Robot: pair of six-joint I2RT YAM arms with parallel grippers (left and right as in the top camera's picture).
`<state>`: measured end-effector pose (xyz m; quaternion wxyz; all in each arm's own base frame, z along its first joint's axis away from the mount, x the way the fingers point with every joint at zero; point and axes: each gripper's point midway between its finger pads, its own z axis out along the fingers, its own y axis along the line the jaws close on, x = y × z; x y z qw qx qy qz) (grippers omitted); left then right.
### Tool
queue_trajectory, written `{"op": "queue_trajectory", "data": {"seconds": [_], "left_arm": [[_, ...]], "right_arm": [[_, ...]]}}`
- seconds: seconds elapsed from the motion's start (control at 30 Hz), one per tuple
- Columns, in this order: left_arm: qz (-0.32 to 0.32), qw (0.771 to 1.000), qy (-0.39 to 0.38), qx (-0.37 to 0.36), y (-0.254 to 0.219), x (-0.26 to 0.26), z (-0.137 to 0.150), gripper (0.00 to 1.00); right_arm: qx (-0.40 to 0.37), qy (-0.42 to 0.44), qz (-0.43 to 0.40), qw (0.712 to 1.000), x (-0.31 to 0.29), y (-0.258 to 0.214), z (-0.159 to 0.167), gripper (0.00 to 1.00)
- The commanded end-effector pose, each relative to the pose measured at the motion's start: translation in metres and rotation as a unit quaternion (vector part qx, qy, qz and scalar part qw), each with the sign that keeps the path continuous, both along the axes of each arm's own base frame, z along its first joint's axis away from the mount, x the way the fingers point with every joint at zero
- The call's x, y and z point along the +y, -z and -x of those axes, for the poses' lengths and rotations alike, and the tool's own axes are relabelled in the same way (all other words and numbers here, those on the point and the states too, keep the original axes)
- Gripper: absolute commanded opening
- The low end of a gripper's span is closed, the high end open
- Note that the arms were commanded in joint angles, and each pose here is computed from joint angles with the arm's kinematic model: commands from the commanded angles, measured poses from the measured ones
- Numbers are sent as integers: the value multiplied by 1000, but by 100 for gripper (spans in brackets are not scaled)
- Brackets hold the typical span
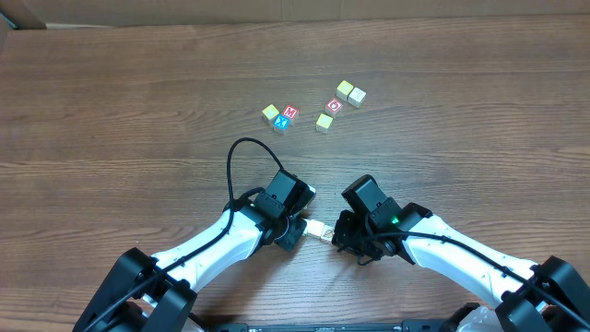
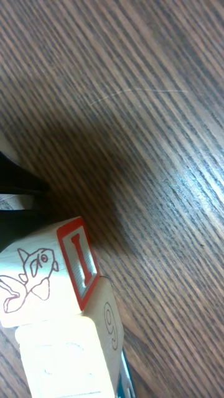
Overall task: Flip 3 blocks
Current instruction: 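Swing the clamped row clockwise, right gripper moving toward the front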
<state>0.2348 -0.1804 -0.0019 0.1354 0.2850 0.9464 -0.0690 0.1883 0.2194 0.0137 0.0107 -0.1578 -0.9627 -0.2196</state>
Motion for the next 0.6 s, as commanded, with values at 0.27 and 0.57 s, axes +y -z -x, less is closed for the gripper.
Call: {"op": "queue_trajectory", "data": {"seconds": [0.27, 0.57], "left_arm": [[-14, 1000, 8, 1, 8, 5, 0, 4], [-15, 1000, 17, -5, 8, 4, -1, 4]], "right_arm": [[12, 9, -4, 1000, 3, 1, 5, 4], [10, 10, 7, 1000, 12, 3, 14, 4]]}}
